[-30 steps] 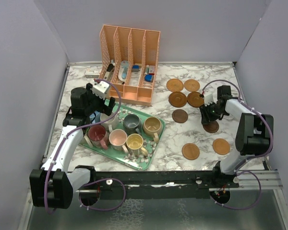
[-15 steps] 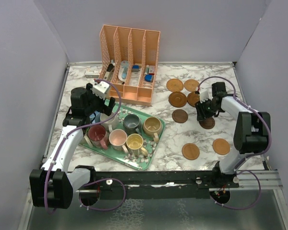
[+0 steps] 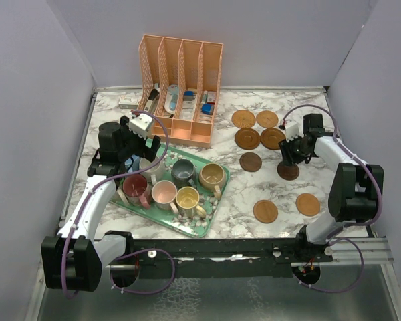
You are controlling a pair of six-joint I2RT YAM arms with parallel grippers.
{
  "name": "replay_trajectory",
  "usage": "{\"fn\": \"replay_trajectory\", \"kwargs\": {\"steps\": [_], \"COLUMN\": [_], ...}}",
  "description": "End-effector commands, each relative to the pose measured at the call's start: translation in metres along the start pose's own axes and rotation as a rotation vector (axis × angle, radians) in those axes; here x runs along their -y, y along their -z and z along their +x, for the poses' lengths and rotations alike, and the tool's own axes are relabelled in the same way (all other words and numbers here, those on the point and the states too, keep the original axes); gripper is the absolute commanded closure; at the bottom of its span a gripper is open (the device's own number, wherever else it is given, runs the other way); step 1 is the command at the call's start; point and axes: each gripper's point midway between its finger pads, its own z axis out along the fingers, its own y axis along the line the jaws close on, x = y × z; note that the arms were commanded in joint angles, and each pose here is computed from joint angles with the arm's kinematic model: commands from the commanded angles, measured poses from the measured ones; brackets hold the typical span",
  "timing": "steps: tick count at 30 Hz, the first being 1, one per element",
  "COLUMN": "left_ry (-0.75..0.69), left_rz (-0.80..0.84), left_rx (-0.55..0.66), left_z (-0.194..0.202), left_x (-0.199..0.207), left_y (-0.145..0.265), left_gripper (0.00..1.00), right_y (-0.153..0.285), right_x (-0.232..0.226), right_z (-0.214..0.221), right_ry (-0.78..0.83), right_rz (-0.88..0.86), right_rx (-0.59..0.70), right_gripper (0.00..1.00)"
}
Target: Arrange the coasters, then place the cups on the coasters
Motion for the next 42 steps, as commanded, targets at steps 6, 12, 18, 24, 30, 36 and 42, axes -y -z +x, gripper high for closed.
{"fn": "replay_trajectory", "kwargs": {"steps": [6, 12, 18, 24, 30, 36, 42], "left_ry": [-0.020, -0.019, -0.020, -0.020, -0.020, -0.020, -0.019], "left_rz": [0.033, 0.033, 0.033, 0.034, 0.034, 0.032, 0.033], "left_rx": [0.029, 0.028, 0.030, 0.026, 0.026, 0.024, 0.023], "left_z": [-0.006, -0.006, -0.007, -0.005, -0.005, -0.005, -0.004], "left_x": [0.007, 0.007, 0.007, 0.007, 0.007, 0.007, 0.007], "left_y": [0.001, 0.001, 0.001, 0.001, 0.001, 0.001, 0.000], "left_gripper": [0.01, 0.01, 0.01, 0.01, 0.01, 0.01, 0.01], "right_y": [-0.021, -0.029, -0.036, -0.042, -0.046, -0.051, -0.055], "right_x": [0.005, 0.000, -0.001, -0.007, -0.015, -0.025, -0.040], "right_z": [0.025, 0.030, 0.032, 0.030, 0.029, 0.024, 0.017], "right_ry": [0.018, 0.010, 0.003, -0.003, 0.006, 0.024, 0.048], "right_rz": [-0.003, -0.034, -0.052, -0.080, -0.095, -0.113, -0.152], "right_rx": [-0.076, -0.083, -0.094, -0.094, -0.101, -0.103, -0.105], "right_gripper": [0.55, 0.49, 0.43, 0.37, 0.34, 0.34, 0.36]}}
